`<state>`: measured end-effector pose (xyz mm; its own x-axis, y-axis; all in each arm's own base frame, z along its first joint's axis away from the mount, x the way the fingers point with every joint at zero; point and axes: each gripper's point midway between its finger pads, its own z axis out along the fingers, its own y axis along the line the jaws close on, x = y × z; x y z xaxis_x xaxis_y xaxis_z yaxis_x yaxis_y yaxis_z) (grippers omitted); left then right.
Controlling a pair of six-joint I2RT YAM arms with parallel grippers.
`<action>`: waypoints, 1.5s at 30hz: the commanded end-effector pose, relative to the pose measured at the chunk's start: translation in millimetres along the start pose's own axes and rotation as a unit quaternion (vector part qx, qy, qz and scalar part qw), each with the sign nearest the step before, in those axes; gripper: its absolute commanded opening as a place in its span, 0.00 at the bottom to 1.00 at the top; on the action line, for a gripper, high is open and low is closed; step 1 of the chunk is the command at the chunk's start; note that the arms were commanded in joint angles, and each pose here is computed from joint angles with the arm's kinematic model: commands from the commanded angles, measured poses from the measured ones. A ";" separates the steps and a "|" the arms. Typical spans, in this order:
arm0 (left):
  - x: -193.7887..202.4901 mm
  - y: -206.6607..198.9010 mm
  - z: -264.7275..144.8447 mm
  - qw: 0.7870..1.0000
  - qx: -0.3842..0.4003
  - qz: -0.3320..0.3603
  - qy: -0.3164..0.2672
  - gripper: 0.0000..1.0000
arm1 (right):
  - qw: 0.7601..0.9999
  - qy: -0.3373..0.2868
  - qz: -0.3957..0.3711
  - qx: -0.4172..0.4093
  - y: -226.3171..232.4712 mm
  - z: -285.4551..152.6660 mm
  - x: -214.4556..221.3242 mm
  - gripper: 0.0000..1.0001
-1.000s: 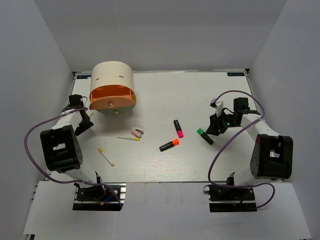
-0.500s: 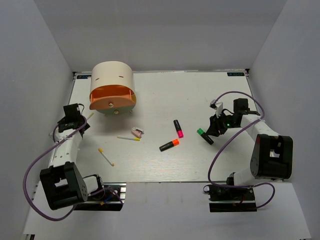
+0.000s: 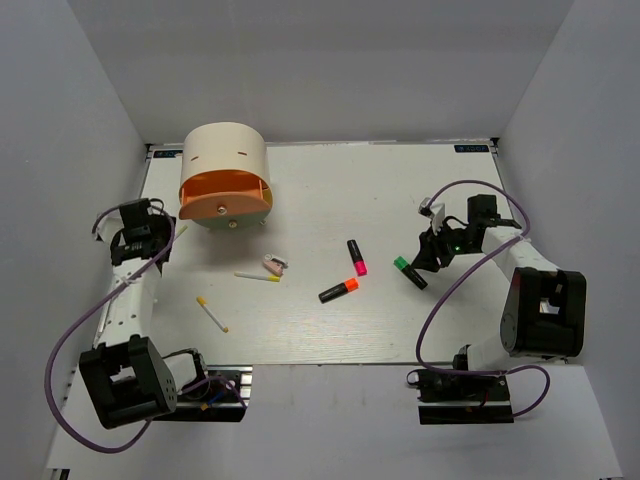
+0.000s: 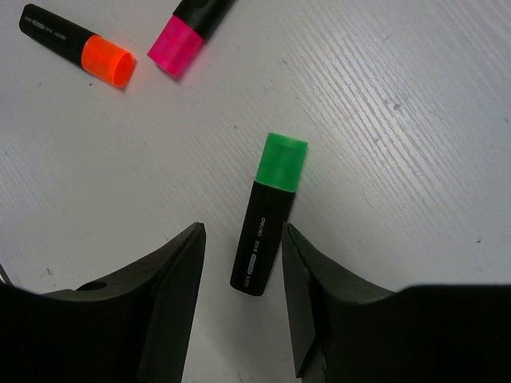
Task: Sort the stationery into containers
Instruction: Pick up the pen from the center of the board.
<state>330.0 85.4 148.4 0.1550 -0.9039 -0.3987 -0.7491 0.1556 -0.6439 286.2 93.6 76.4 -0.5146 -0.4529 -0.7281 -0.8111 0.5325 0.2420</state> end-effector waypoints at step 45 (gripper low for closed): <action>12.7 -12.3 -42.3 0.616 0.241 0.750 0.006 0.68 | 0.998 -0.029 -0.047 -0.028 -6.6 4.5 -19.1 0.49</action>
<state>309.2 47.9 154.9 -0.5540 0.3399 -0.7600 0.2547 0.9383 0.2340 296.2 100.2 79.7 -0.4476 -0.4569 -0.7687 -0.8559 0.4679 0.2203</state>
